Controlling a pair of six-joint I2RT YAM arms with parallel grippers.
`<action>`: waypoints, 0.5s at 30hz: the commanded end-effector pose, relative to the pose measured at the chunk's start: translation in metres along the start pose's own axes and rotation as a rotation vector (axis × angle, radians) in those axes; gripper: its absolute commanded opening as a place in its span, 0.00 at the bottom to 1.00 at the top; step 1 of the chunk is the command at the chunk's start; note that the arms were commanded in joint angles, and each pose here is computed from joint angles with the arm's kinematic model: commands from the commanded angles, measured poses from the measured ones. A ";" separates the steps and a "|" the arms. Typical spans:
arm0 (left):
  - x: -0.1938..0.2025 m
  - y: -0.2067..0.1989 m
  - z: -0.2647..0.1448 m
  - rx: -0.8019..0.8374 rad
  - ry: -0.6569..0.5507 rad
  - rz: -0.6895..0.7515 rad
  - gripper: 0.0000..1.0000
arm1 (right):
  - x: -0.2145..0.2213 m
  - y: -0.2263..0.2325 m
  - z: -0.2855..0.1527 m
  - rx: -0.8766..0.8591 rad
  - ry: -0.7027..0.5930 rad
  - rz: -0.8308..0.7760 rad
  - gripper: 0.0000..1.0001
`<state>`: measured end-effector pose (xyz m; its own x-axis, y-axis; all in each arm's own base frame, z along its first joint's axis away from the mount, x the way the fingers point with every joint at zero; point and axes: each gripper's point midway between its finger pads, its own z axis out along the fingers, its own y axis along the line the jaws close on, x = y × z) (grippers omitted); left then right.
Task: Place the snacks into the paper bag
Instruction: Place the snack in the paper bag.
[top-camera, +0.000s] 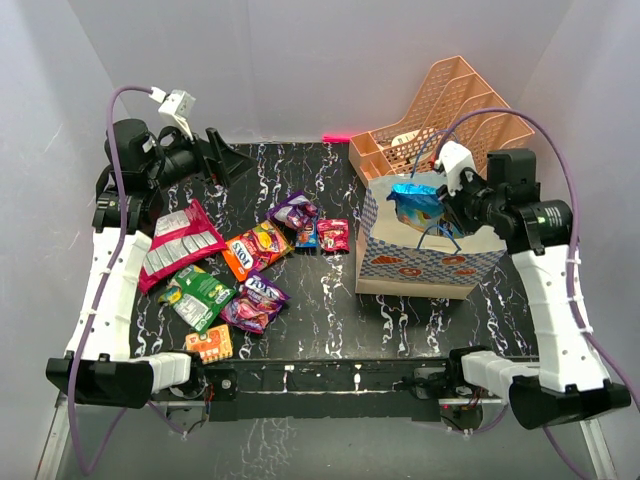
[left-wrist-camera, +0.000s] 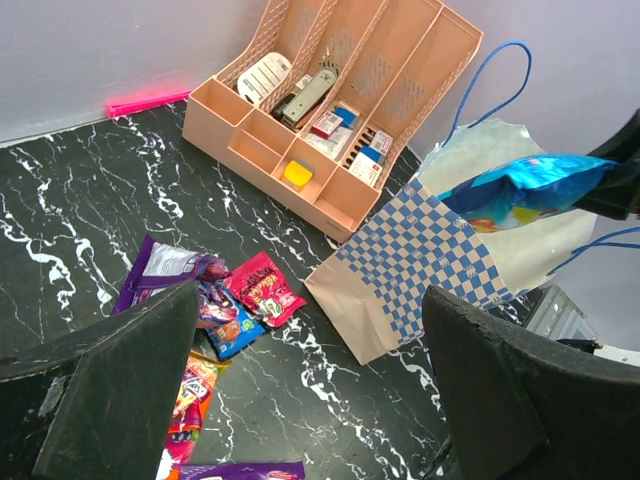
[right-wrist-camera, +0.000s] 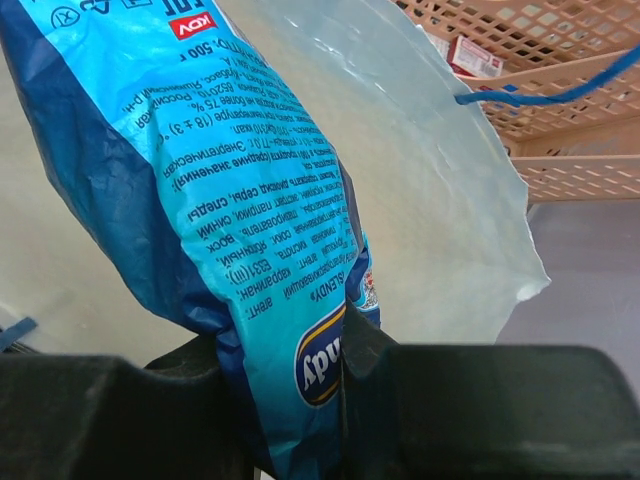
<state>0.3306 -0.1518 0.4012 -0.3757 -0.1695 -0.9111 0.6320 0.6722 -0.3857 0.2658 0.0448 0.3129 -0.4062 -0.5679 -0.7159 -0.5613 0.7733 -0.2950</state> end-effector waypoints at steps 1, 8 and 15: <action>-0.009 -0.013 -0.008 0.037 -0.040 0.028 0.91 | -0.039 -0.017 0.000 0.039 -0.142 -0.052 0.08; -0.007 -0.012 -0.007 0.036 -0.039 0.020 0.91 | -0.022 -0.017 0.021 -0.023 -0.066 -0.070 0.08; -0.006 -0.010 -0.006 0.038 -0.039 0.013 0.91 | 0.004 -0.013 0.036 -0.132 -0.031 -0.047 0.08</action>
<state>0.3296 -0.1532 0.3980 -0.3841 -0.1837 -0.9048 0.6315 0.6626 -0.4026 0.2821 0.0375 0.2723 -0.4748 -0.5945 -0.6489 -0.6364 0.7413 -0.2134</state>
